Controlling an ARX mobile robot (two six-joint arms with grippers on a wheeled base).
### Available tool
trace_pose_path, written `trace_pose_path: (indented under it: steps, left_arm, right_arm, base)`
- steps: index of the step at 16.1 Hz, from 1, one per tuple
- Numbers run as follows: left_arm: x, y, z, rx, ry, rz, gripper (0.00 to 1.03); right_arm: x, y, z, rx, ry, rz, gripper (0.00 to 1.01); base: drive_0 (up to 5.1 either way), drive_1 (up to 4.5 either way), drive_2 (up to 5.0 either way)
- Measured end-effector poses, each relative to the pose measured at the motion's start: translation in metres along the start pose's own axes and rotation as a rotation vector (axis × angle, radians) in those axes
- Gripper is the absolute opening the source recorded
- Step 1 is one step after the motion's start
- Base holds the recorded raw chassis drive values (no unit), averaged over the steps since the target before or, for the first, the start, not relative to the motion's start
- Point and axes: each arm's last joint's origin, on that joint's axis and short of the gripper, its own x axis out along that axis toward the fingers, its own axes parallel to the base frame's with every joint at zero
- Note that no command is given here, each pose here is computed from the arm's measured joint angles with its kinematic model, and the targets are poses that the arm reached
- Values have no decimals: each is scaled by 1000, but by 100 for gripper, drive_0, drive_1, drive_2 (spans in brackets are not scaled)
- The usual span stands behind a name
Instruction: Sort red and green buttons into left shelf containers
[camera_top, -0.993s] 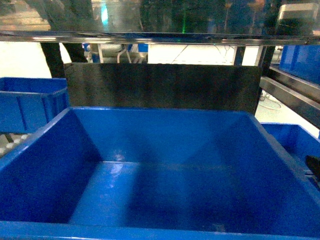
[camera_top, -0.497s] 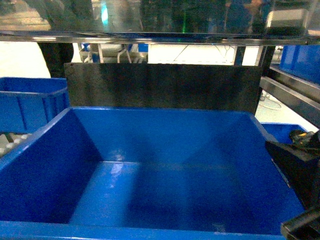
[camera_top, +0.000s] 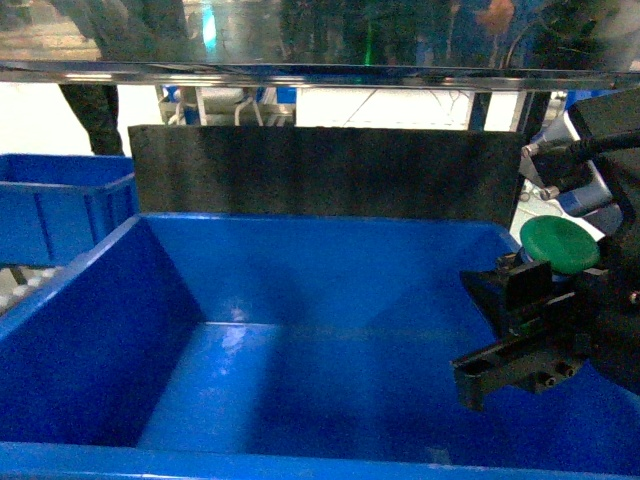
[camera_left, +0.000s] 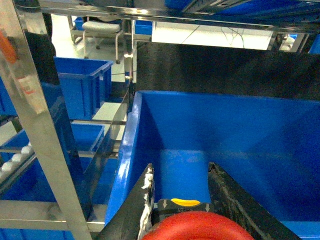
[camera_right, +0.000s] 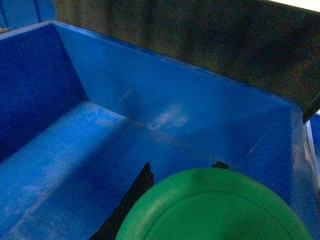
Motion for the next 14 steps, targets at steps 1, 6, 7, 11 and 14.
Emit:
trace_pose_path:
  steps: [1,6,7,11,14]
  left_arm:
    - [0,0,0,0,0,0,28]
    - [0,0,0,0,0,0,28]
    - [0,0,0,0,0,0,28]
    - [0,0,0,0,0,0,28]
    - [0,0,0,0,0,0,28]
  right_arm:
    - [6,3,1,-3,8,10,27]
    - [35,8,-20,1,165,37,27]
    - [37,9,-24,7,185,40,27]
    - [42,4,-25,64,217,30,27]
    - [42,1,-24,102,208,26,60]
  base:
    - [0,0,0]
    - [0,0,0]
    - [0,0,0]
    - [0,0,0]
    - [0,0,0]
